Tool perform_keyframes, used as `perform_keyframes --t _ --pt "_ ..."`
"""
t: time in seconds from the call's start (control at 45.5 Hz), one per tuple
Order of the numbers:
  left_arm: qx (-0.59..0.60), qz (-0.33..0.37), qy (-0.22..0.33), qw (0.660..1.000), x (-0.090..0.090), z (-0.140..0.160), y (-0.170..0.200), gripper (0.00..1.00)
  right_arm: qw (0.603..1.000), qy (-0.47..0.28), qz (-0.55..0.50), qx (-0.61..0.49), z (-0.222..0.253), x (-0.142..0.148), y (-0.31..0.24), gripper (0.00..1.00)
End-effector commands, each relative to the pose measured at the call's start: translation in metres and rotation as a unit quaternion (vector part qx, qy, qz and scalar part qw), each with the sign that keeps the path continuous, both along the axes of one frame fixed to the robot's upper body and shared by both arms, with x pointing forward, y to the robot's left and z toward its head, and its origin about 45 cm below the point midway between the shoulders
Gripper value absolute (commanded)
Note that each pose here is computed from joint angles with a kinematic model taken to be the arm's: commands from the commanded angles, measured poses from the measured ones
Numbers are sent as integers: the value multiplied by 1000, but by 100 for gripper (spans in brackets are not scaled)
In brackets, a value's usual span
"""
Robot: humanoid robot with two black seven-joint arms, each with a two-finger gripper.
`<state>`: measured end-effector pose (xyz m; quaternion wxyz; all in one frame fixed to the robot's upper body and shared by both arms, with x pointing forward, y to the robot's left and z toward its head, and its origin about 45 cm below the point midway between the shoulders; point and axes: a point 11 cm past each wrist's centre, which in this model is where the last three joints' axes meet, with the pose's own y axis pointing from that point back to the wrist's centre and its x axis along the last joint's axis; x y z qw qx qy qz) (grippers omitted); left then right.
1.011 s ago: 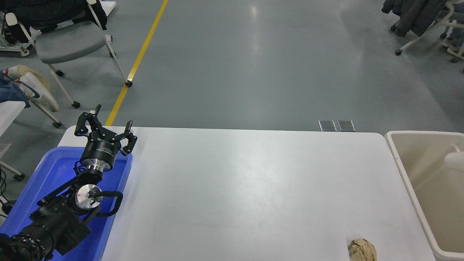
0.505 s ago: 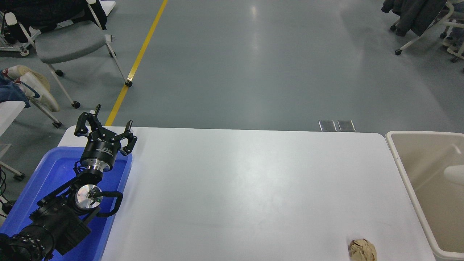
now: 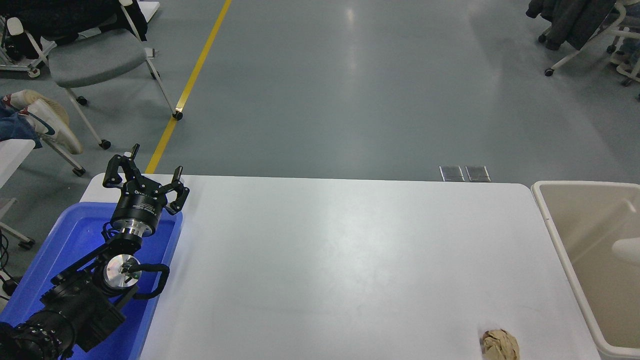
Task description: Dispose of the paper cup in the dustbin
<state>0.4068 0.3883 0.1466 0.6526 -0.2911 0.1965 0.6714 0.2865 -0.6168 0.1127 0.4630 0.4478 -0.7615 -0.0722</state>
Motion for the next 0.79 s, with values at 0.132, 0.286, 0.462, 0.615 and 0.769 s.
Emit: perform_keyframes --t 0.132,0.286,0.462,0.615,0.769 --pt "0 1 -1 1000 0 0 0 100 999 1 -22 -43 -3 -9 -5 98" --pt "0 1 -1 1000 0 0 0 100 997 -10 -36 -67 -2 -8 -3 98" --pt "0 1 -1 1000 0 0 0 100 997 -10 -32 -68 -3 -4 1 98" --pt "0 1 -1 1000 0 0 0 100 998 -6 -23 -65 -2 -2 2 99" --pt "0 1 -1 1000 0 0 0 100 997 -35 -28 -56 10 17 6 99"
